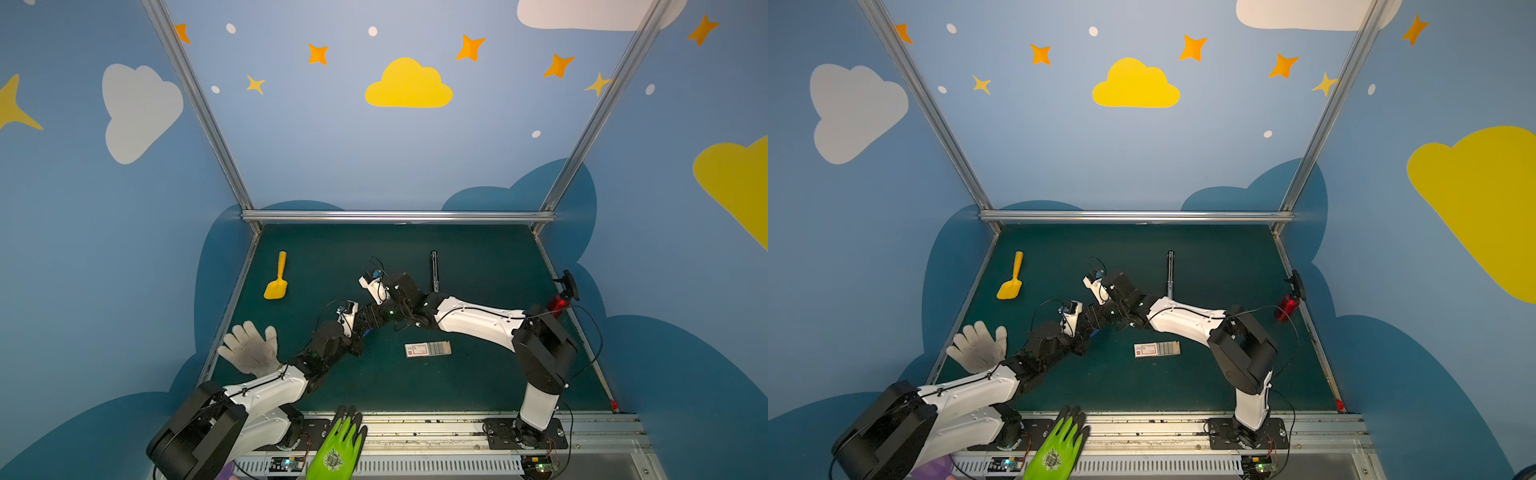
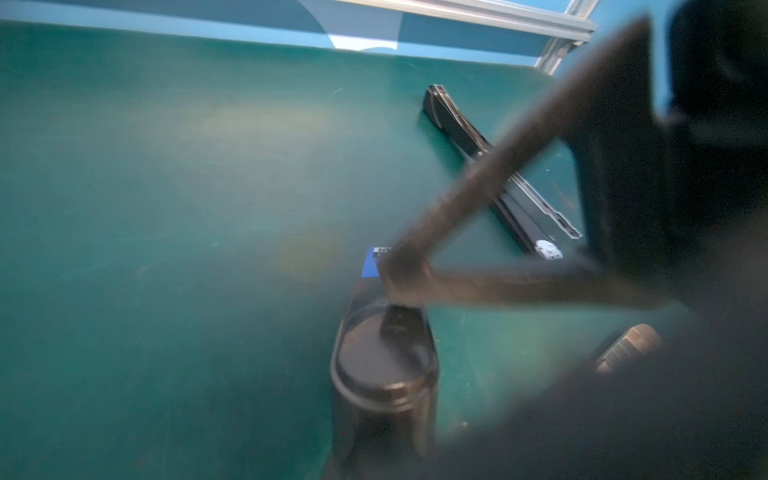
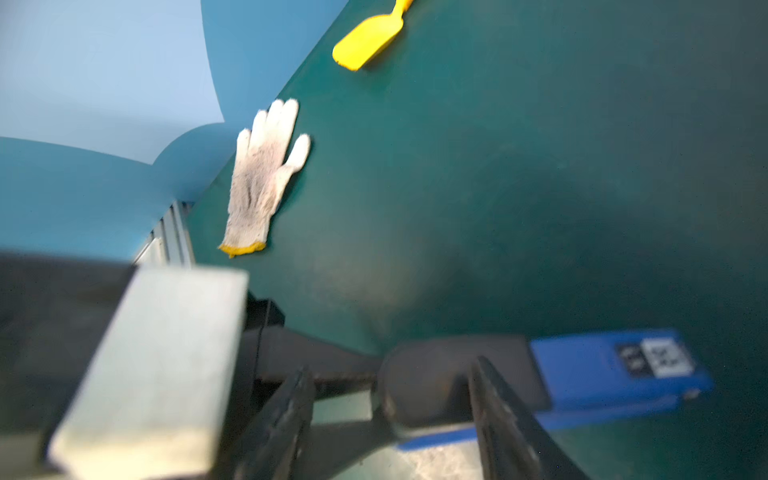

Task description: Load the staples into the stapler

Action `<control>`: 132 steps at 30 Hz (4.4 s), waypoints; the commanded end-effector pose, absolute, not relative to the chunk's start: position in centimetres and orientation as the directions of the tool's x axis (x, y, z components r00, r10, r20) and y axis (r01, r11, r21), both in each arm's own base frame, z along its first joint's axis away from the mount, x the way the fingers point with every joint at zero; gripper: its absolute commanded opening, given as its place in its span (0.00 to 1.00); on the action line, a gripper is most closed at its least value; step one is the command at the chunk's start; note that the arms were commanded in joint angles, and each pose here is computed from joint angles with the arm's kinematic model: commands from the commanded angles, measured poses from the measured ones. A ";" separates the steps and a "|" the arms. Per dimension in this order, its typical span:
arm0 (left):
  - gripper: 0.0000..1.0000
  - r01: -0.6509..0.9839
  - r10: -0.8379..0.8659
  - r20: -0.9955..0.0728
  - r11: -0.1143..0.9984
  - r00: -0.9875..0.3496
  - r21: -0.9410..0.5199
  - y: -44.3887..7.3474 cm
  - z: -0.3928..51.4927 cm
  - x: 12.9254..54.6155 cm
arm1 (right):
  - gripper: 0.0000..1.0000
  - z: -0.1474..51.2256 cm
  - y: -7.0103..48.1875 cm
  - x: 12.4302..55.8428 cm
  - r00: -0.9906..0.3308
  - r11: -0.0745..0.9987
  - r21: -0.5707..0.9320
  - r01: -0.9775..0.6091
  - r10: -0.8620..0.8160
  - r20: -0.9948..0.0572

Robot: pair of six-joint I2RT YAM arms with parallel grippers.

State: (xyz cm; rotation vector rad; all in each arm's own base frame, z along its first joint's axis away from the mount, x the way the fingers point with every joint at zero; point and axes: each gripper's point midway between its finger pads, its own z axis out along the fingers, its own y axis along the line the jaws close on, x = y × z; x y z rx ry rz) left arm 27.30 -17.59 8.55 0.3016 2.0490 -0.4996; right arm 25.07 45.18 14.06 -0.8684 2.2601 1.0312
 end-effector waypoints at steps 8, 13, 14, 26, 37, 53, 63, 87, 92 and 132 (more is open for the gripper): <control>0.04 0.327 -0.024 -0.894 0.926 -0.448 -0.189 -17.1 10.5 29.9 | 0.61 15.1 40.0 27.1 -0.740 0.596 0.509 -0.621 -0.231 -0.632; 0.04 0.290 0.019 -0.876 0.947 -0.482 -0.140 -17.6 9.1 32.0 | 0.61 15.2 34.9 28.7 -0.761 0.665 0.507 -0.549 -0.146 -0.632; 0.04 0.279 0.025 -0.874 0.952 -0.486 -0.128 -17.7 8.8 32.5 | 0.61 15.2 34.0 28.8 -0.763 0.677 0.505 -0.535 -0.132 -0.632; 0.11 0.249 0.095 -0.804 0.966 -0.587 -0.067 -19.1 3.7 35.3 | 0.61 14.1 26.8 28.5 -0.788 0.765 0.492 -0.416 -0.034 -0.615; 0.41 0.235 0.106 -0.732 0.969 -0.673 -0.076 -18.5 4.0 31.8 | 0.62 13.7 26.8 29.0 -0.798 0.762 0.503 -0.408 -0.030 -0.602; 0.60 0.146 0.094 -0.430 0.985 -0.898 -0.090 -19.0 9.4 32.2 | 0.62 14.5 27.0 26.9 -0.824 0.711 0.548 -0.440 -0.076 -0.562; 0.57 0.179 0.182 -0.247 0.983 -0.952 0.036 -19.2 7.0 33.3 | 0.62 14.6 26.5 26.4 -0.821 0.712 0.548 -0.439 -0.070 -0.567; 0.10 0.212 0.214 -0.073 0.977 -0.974 0.036 -20.1 1.6 33.4 | 0.62 13.2 26.4 25.8 -0.850 0.703 0.588 -0.399 -0.043 -0.525; 0.10 0.199 0.201 -0.073 0.979 -0.977 0.035 -19.8 1.3 33.4 | 0.62 13.5 26.1 25.6 -0.846 0.706 0.584 -0.401 -0.040 -0.532; 0.54 -0.079 -0.053 -0.291 0.994 -0.955 0.079 -9.7 9.4 38.4 | 0.65 13.2 23.1 25.9 -0.854 0.777 0.535 -0.330 -0.005 -0.520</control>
